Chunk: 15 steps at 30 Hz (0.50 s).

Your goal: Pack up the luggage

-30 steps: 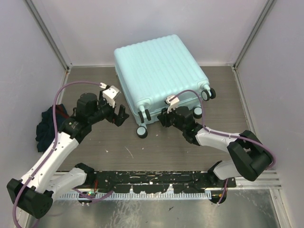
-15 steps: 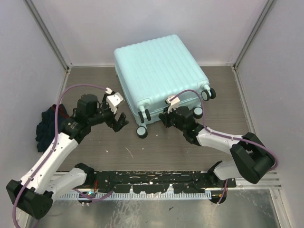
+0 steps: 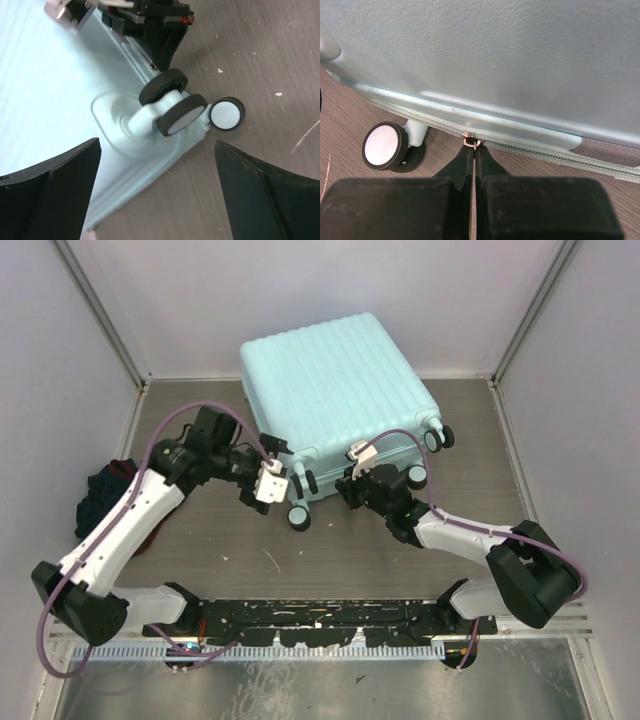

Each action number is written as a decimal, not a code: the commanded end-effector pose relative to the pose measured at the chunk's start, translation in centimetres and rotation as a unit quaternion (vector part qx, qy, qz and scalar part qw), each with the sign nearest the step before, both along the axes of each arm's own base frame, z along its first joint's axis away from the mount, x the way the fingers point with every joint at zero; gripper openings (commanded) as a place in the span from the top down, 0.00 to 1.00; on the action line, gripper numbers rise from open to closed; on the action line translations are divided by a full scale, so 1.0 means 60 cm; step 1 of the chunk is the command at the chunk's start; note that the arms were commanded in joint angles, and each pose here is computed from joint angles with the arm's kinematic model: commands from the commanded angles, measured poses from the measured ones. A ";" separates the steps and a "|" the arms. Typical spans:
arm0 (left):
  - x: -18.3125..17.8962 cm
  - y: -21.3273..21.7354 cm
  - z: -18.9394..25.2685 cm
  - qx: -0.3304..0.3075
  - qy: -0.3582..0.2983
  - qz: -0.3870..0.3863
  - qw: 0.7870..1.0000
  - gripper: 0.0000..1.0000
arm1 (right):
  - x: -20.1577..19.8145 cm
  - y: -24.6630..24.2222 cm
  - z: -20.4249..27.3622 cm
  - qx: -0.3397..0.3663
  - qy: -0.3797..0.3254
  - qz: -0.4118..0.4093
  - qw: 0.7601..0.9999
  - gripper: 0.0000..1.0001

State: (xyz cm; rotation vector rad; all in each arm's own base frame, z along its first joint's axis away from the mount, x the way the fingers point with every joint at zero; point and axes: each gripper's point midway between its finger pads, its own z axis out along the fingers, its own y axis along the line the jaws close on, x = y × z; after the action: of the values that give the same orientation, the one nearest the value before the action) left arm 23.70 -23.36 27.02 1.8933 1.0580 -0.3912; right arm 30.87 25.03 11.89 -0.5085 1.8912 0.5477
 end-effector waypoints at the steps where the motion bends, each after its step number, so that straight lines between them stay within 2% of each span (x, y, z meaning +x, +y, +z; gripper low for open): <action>1: 0.006 -0.037 0.000 0.042 -0.088 -0.119 0.988 0.05 | 0.031 -0.013 0.081 0.029 -0.075 -0.034 0.996 0.99; 5: 0.009 -0.066 -0.019 0.085 -0.104 -0.173 0.976 0.06 | 0.035 -0.020 0.083 0.025 -0.078 -0.039 0.996 0.99; 10: 0.026 -0.079 -0.048 0.114 -0.139 -0.206 0.962 0.06 | 0.036 -0.027 0.085 0.024 -0.079 -0.041 0.996 0.99; 15: 0.024 -0.086 -0.076 0.148 -0.143 -0.238 0.949 0.09 | 0.040 -0.031 0.089 0.021 -0.085 -0.042 0.995 0.99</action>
State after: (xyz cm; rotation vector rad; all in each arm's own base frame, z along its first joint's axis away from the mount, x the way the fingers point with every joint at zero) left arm 25.07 -28.12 22.35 2.3258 0.6001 -0.2756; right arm 31.03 24.47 11.96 -0.5200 1.8896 0.5247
